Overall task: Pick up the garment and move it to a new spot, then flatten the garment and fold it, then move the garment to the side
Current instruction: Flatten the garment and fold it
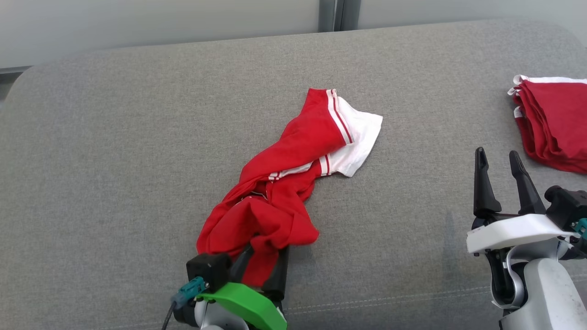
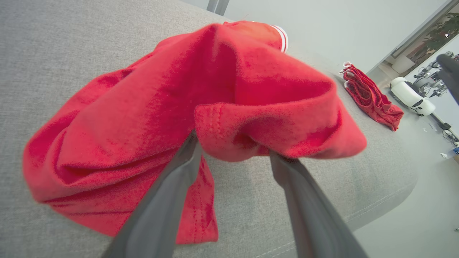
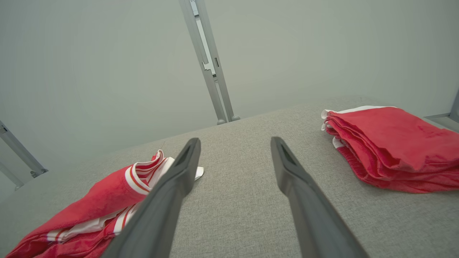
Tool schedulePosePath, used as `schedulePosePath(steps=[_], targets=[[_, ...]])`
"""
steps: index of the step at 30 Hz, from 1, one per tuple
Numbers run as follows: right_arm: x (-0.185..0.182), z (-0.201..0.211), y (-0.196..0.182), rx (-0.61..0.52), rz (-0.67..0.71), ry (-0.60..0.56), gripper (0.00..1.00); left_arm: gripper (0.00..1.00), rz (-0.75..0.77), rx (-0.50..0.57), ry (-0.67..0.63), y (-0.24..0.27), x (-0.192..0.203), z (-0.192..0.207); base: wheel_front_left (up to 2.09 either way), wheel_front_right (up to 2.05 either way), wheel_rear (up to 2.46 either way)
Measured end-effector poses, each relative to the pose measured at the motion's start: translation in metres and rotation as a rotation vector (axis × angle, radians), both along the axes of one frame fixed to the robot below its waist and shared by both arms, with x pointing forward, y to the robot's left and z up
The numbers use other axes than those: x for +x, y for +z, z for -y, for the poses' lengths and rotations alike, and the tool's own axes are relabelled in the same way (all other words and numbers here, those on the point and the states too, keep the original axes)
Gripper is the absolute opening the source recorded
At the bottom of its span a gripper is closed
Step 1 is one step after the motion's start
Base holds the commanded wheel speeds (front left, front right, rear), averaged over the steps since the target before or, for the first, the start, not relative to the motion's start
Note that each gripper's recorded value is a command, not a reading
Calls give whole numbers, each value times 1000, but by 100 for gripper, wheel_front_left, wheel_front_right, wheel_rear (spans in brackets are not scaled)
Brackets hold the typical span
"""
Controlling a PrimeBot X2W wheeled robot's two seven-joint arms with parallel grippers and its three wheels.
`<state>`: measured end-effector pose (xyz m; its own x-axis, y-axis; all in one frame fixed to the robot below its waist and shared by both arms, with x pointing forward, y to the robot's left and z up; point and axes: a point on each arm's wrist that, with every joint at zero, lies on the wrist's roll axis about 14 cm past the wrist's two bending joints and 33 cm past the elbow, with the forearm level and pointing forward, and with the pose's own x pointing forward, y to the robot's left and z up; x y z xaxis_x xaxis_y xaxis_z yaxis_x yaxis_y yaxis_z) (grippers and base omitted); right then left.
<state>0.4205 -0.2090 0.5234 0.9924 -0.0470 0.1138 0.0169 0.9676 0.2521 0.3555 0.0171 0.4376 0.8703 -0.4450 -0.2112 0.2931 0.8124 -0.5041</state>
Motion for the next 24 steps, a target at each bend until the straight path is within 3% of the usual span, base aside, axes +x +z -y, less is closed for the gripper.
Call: schedulePosePath(steps=[14, 21, 24], targets=[[9, -21, 4, -11, -3, 63, 100, 100, 253, -17, 41, 87, 13, -14, 0, 0, 0], [24, -55, -3, -47, -63, 171, 100, 100, 253, -1, 105, 89, 13, -32, 0, 0, 0], [34, -76, -8, -135, -104, 260, 100, 100, 251, 4, 133, 88, 13, -40, 0, 0, 0]])
